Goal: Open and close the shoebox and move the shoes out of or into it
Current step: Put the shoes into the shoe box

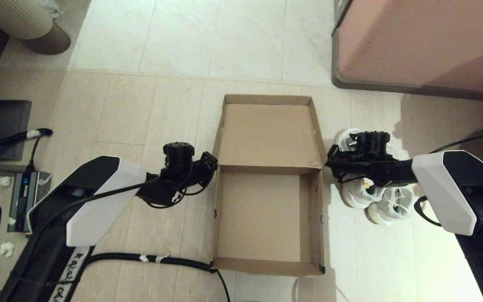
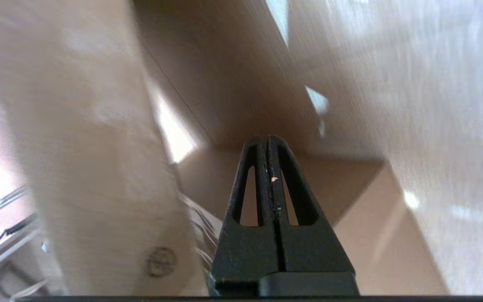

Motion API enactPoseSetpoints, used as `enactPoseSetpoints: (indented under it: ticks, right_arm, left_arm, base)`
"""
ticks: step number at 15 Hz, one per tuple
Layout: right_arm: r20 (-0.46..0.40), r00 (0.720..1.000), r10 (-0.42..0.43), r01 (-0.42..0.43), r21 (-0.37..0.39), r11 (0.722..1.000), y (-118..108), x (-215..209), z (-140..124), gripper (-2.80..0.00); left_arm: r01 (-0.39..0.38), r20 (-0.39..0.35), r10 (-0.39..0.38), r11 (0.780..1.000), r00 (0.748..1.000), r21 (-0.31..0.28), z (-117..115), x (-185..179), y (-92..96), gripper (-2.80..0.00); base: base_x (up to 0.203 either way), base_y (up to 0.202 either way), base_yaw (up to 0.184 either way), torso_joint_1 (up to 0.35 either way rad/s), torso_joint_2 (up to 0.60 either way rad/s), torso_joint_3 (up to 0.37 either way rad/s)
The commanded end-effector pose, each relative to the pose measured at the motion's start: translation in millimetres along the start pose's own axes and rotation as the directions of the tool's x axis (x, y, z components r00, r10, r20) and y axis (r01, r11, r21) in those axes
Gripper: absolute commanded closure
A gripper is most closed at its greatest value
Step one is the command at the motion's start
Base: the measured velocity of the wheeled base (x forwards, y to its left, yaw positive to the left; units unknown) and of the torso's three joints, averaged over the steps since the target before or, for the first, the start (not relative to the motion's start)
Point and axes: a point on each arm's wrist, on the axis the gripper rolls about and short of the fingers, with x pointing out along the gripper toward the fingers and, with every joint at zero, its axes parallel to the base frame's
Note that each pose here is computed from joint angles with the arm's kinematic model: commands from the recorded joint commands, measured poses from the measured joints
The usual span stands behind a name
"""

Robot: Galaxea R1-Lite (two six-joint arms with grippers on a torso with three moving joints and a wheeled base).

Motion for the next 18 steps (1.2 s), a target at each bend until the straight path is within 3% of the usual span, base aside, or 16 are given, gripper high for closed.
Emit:
enactPoseSetpoints:
  ticks: [1,4,7,12,18]
  right_arm:
    - [0.008,1.000,0.027,-0.027,-0.012,1.000,-2,4,-2,0.00]
    - [0.057,0.992,0.114,-0.114,-0.007,0.993,1,9,-1,0.00]
    - [0.085,0.980,0.183,-0.188,0.066,0.980,4,11,0,0.00]
    - [0.074,0.961,0.268,-0.275,0.135,0.952,7,11,0,0.00]
    - [0.064,0.926,0.372,-0.377,0.164,0.912,8,6,2,0.00]
  left_arm:
    - [0.018,0.005,-0.018,1.000,1.000,0.005,1,1,-5.1,0.00]
    - [0.030,0.008,-0.030,0.999,1.000,0.011,2,3,-9.3,0.00]
    - [0.028,0.007,-0.028,1.000,1.000,0.009,2,3,-8.4,0.00]
    - [0.027,0.002,-0.027,0.999,1.000,0.017,0,4,-6.6,0.00]
    - [0.027,0.000,-0.027,0.999,1.000,0.030,-1,4,-6.8,0.00]
  base:
    - [0.000,0.000,0.000,0.000,0.00,0.000]
    - [0.000,0.000,0.000,0.000,0.00,0.000]
    - [0.000,0.000,0.000,0.000,0.00,0.000]
    - [0.000,0.000,0.000,0.000,0.00,0.000]
    - [0.000,0.000,0.000,0.000,0.00,0.000]
